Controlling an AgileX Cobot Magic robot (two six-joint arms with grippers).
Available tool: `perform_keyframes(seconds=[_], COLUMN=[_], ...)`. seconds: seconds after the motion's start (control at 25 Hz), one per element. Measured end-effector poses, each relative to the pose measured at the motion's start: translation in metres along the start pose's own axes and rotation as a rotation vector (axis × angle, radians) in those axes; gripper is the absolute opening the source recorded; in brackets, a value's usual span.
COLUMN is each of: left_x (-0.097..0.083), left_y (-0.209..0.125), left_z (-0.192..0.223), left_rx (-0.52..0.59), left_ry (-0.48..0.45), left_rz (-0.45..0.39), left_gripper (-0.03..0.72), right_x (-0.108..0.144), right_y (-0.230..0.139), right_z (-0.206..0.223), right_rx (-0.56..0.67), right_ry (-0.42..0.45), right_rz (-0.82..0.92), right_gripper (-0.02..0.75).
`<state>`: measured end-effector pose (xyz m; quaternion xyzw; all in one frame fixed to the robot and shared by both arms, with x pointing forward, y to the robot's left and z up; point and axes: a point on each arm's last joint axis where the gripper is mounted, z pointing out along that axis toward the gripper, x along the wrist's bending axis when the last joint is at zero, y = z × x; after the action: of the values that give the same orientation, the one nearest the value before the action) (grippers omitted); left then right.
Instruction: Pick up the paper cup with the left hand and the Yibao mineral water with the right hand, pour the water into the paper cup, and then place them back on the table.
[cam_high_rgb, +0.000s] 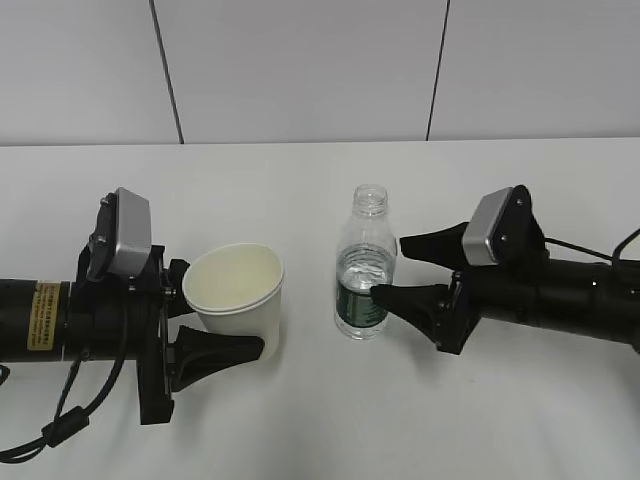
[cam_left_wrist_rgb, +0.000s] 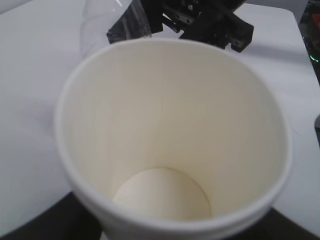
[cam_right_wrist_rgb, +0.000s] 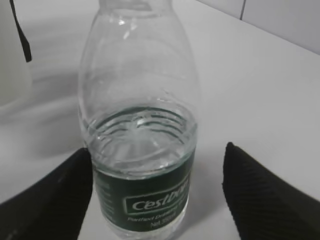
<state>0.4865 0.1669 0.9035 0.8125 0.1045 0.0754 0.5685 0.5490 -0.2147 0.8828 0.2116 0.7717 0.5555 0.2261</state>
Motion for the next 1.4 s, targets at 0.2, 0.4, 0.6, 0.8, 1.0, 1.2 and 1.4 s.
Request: perform_keyframes(seconds=[0.2,0.4,0.6,0.8,1.0,1.2,1.4], left_x=[0.001,0.001,0.001,0.001,0.001,0.002,0.002], left_y=[0.000,0.000,0.000,0.001,0.001,0.001,0.001], left_z=[0.000,0.000,0.000,0.000,0.000,0.000,0.000], left_rx=[-0.003,-0.004,-0.006,-0.006,-0.006,-0.007,-0.007], left_ry=[0.008,0.011,0.014,0.014,0.016,0.017,0.017], left_rz=[-0.005,-0.007,-0.008,-0.008,-0.009,-0.010,-0.010], left_gripper=[0.431,0.431,0.431,0.431,0.431,0.431,0.431], right_x=[-0.003,0.002,0.005,0.002,0.001,0.001,0.001], right_y=[0.002,-0.007,-0.010,-0.014,-0.018,-0.019,-0.019], right_z=[0.014,0.027,0.040,0.044,0.048,0.048,0.048], right_rx=[0.012,0.028,0.021,0.012,0.000,-0.006,-0.006], right_ry=[0.000,0.029,0.030,-0.022,-0.019,-0.022,-0.022], right_rz=[0.008,0.049,0.064,0.114,0.125,0.130,0.130], right_gripper=[0.593,0.593,0.593,0.593,0.593,0.593,0.593])
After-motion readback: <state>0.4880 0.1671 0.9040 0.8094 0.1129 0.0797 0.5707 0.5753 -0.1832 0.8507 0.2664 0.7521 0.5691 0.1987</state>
